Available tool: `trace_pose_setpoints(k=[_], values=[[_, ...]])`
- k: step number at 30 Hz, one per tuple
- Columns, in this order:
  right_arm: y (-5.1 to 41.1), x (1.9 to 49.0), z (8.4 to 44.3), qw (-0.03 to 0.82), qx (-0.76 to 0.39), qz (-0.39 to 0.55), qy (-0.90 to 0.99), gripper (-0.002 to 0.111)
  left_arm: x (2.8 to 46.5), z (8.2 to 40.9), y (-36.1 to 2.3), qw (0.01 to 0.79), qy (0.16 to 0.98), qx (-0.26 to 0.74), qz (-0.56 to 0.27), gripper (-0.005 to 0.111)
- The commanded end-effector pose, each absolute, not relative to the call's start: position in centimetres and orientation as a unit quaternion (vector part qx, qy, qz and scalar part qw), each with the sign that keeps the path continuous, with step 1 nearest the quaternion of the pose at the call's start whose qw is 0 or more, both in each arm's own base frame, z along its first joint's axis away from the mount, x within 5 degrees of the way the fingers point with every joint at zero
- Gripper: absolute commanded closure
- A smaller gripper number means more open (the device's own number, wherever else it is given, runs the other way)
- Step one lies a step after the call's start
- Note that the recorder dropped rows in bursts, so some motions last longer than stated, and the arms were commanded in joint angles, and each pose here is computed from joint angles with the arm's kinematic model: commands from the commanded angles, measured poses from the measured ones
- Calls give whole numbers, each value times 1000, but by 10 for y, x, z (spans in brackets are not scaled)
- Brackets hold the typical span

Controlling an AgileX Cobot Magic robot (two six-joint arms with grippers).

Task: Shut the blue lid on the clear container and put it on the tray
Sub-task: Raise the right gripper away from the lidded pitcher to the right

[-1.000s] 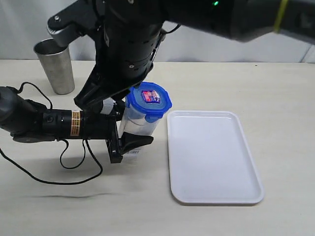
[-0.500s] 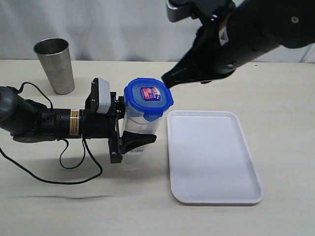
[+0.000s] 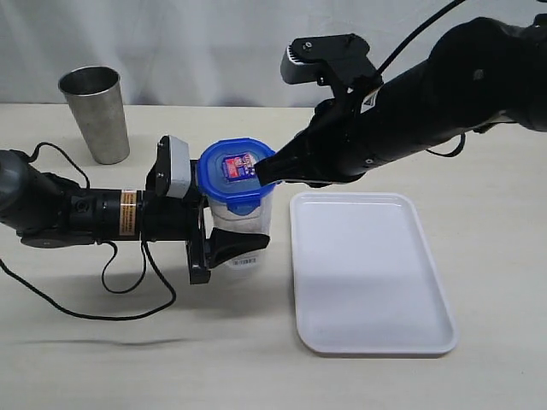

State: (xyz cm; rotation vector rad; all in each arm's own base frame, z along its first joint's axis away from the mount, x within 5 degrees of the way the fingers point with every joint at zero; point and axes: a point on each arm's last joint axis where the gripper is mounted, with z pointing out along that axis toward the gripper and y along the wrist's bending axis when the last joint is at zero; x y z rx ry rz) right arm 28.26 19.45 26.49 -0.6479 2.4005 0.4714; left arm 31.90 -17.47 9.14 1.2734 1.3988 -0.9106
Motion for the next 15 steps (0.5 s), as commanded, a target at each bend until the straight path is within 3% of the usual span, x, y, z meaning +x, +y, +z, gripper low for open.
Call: trace_pose_setpoints(k=[1,10,15], values=[[199,281,269,313,-268,204,888,104,319,102,-177,516,559,523,-384,107],[182,259,311,357,-296,189,866,104,320,102,-177,517,559,522,-384,107],[153,219,352,458,-280,194,821,104,319,102,-177,514,562,520,-387,107]])
